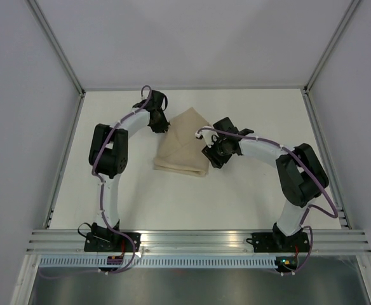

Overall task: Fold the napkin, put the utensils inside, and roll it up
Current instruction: Fold the napkin, then roll the napkin with the utensil

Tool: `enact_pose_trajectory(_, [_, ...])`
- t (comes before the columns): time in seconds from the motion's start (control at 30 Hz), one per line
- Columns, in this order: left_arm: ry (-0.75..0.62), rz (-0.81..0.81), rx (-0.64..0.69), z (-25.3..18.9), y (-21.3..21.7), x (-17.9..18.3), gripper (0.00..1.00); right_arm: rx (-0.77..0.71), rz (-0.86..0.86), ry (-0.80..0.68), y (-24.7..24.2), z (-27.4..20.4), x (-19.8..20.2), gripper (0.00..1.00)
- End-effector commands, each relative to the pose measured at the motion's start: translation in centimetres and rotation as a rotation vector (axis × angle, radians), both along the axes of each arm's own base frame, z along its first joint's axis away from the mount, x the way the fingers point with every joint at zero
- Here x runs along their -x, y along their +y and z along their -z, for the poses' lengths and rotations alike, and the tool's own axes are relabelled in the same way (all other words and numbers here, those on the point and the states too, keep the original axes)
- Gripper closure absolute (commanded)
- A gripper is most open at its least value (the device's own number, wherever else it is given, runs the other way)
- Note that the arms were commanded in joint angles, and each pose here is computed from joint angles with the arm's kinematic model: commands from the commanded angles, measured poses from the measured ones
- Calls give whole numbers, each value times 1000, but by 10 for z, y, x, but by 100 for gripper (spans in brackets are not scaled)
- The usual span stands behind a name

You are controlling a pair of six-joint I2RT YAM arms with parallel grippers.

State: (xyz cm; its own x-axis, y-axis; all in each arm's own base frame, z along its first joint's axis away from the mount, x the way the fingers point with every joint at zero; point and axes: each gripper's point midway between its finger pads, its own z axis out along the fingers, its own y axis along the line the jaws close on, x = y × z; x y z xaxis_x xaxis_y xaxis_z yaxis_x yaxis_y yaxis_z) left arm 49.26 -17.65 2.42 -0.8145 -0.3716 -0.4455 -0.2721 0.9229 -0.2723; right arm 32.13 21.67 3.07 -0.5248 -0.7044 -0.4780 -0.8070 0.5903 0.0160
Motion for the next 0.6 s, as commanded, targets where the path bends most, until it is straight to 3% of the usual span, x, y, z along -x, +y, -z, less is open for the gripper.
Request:
enact_pose_trajectory(0.0, [-122, 14, 25, -68, 24, -14, 78, -16, 24, -101, -15, -34, -16, 46])
enact_pose_trajectory(0.07, [-202, 16, 24, -108, 34, -14, 70, -20, 30, -124, -19, -42, -19, 46])
enact_pose_trajectory(0.23, [-383, 18, 76, -188, 48, 14, 63, -67, 18, -211, -15, -77, -22, 43])
enact_pose_trajectory(0.4, [-470, 95, 176, -224, 39, 62, 60, -46, -25, -272, 7, -94, -24, 42])
enact_pose_trajectory(0.57, [-587, 146, 210, -263, 43, 110, 47, -9, -184, -359, 62, -94, -1, 40])
